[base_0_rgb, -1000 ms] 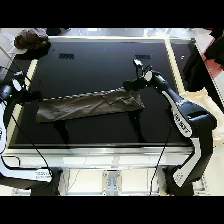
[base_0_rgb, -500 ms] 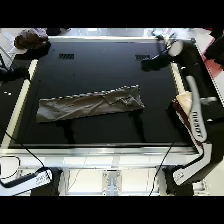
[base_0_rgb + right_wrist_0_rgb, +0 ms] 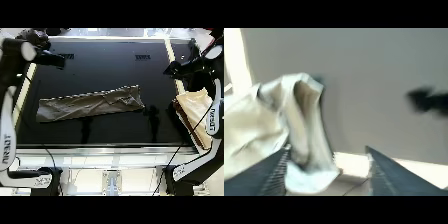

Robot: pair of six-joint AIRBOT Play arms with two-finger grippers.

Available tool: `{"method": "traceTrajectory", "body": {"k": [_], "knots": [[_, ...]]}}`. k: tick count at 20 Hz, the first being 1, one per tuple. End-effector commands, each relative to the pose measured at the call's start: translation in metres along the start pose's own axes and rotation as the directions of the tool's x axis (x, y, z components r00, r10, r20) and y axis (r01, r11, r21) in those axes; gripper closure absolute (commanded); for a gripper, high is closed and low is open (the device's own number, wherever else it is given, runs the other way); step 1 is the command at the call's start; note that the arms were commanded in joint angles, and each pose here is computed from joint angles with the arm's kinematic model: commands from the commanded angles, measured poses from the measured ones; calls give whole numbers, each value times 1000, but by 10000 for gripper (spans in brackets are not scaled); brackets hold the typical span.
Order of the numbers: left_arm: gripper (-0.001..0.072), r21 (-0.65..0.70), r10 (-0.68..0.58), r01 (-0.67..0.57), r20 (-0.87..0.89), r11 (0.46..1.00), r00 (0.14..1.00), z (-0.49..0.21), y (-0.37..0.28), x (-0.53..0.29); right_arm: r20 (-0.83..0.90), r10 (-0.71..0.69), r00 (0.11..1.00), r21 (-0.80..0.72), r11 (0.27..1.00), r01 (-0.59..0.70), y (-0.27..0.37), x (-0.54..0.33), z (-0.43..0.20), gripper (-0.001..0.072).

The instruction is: Fold the shirts.

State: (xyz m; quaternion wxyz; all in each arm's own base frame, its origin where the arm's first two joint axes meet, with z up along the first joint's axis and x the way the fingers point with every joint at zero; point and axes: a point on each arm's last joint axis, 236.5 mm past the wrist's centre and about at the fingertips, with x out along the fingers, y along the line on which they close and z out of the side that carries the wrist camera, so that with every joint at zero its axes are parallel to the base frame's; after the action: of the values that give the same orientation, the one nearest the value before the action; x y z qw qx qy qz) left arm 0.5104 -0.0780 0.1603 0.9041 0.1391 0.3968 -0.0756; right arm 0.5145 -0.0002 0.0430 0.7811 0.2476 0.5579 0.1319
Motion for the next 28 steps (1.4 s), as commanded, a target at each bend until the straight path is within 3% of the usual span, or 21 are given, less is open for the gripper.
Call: {"method": "traceTrajectory", "body": {"k": [1,9,19,25,28], "knots": [[-3,85,-61,73,-131,994,990,-18,-57,39,-194,277,941,134,958,-254,3,43,-39,61],[-3,74,-58,72,-172,995,983,-29,-55,54,-348,394,851,222,916,-334,2,125,-79,59],[-3,61,-57,69,-172,996,983,-29,-54,54,-397,324,859,121,946,-301,43,177,-99,63],[-2,58,-55,67,-179,996,982,-31,-52,55,-438,400,805,80,909,-408,97,173,-110,325],[-2,60,-57,71,-217,996,975,-43,-53,58,-411,429,805,9,885,-466,128,159,-92,343]]}}
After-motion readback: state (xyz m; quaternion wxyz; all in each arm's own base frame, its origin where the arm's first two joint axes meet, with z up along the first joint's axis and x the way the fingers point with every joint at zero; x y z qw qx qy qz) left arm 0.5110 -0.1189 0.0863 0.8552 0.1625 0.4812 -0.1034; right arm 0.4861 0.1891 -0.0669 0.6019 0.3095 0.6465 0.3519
